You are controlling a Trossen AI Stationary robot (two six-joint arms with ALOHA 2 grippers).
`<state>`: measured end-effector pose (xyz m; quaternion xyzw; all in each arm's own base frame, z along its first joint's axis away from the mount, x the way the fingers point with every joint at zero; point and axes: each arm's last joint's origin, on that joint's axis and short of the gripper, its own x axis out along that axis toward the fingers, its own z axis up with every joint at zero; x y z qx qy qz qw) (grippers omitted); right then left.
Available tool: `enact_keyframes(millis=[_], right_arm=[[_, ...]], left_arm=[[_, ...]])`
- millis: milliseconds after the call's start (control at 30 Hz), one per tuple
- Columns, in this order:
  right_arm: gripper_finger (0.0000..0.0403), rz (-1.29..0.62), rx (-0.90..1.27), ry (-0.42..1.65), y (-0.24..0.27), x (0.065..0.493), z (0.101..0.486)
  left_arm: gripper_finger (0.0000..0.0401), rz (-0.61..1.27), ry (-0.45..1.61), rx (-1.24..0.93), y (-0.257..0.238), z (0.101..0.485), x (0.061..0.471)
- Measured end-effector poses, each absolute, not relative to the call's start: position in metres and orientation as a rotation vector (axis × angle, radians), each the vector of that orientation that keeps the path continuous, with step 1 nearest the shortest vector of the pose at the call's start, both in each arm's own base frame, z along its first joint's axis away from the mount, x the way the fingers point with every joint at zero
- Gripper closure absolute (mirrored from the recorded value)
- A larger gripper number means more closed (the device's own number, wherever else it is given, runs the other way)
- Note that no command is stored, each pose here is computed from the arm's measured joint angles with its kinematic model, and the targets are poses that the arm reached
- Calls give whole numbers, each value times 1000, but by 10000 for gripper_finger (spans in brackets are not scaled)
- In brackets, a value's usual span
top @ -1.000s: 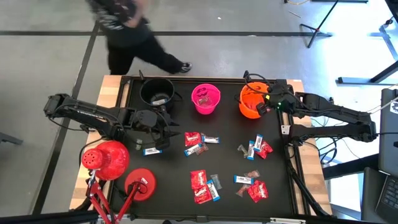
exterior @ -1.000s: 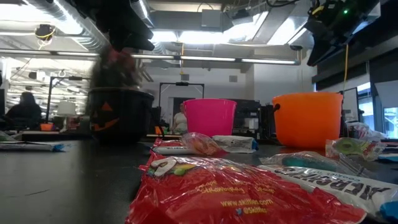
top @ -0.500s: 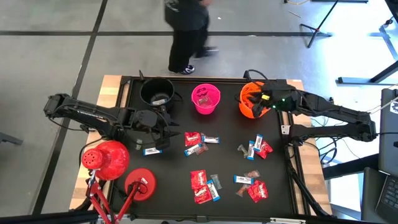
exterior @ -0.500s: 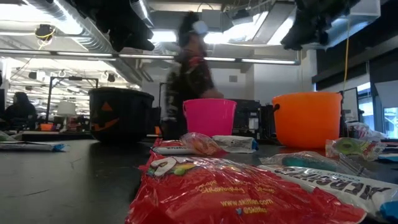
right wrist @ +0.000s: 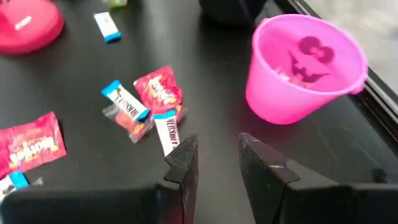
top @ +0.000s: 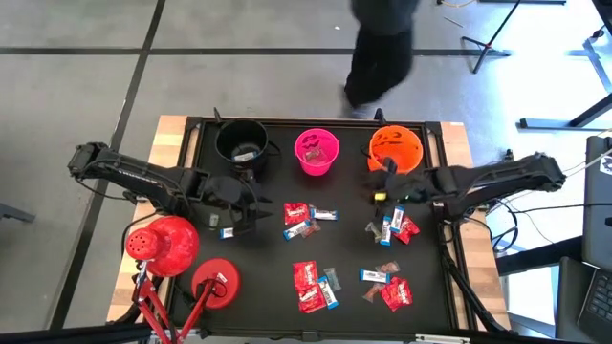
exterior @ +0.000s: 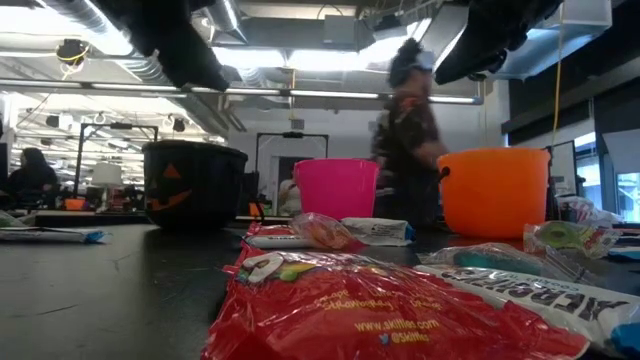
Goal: Organize candy in baskets
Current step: Put the transparent candy into the pink bucket
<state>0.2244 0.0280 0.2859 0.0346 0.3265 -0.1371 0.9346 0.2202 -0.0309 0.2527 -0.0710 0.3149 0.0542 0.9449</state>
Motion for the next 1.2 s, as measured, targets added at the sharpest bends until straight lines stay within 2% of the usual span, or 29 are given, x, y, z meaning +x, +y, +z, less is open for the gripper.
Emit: enact_keyframes(millis=[533,967,1200], right_arm=[[292,-217,-4,647,43,251,271],[292,-161,-121,635,43,253,274],[292,-143,-126,638,44,253,273]], left_arm=[[223,157,1015,-320,-32,227,198],[223,88,1309,-300,-50,187,209],[223,153,1494,-282,-54,166,207]])
